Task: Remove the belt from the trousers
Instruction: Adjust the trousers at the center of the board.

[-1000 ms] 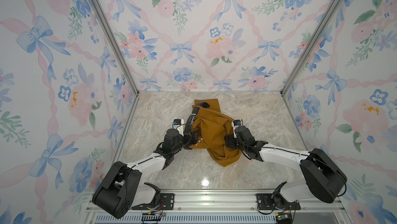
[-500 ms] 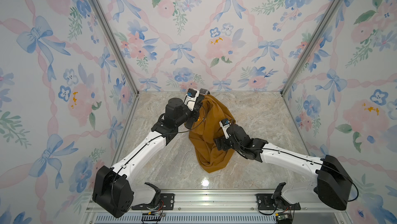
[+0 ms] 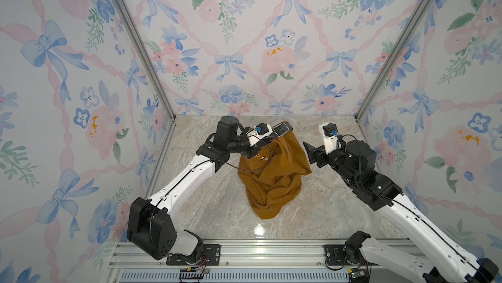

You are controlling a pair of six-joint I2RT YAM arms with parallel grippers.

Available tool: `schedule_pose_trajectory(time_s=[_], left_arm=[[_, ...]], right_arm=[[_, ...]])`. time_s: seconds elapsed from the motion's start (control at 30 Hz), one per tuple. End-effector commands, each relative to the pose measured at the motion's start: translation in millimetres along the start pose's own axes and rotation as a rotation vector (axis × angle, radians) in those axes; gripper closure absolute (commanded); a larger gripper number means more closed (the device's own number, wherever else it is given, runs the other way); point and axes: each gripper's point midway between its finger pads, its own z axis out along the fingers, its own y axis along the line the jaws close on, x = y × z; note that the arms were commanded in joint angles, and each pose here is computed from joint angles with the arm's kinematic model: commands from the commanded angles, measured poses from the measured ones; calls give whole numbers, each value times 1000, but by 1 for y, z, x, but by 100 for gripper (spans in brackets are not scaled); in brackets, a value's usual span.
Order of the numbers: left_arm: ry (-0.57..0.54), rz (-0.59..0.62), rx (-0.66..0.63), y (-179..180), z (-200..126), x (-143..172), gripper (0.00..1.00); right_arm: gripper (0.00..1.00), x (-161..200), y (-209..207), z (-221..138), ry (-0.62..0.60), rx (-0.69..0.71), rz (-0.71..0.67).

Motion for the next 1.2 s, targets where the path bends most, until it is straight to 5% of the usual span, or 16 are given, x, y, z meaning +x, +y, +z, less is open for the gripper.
schedule_pose_trajectory(time_s=[0.0,0.2,0.67,0.93,1.1,1.17], left_arm=[[-103,35,78,-17,-6,-22,100],[-105,-60,164,-33,-2,-11,100],[-151,-117,235,-46,-10,-29,100],[-77,-124,137,-39,-11,-6,85],[-76,-99,110,-32,-13,-7,82],[-73,-95,87,-26,-14,-8,77]], right_arm=[[12,28,22,17,58,-51,-200],[8,15,42,27,-72,-25,-339],[9,-13,43,92,-91,53,-568],[52,-78,35,106,-214,91,-374],[94,-84,47,117,-222,64,-320],[100,-84,51,117,-230,67,-328]])
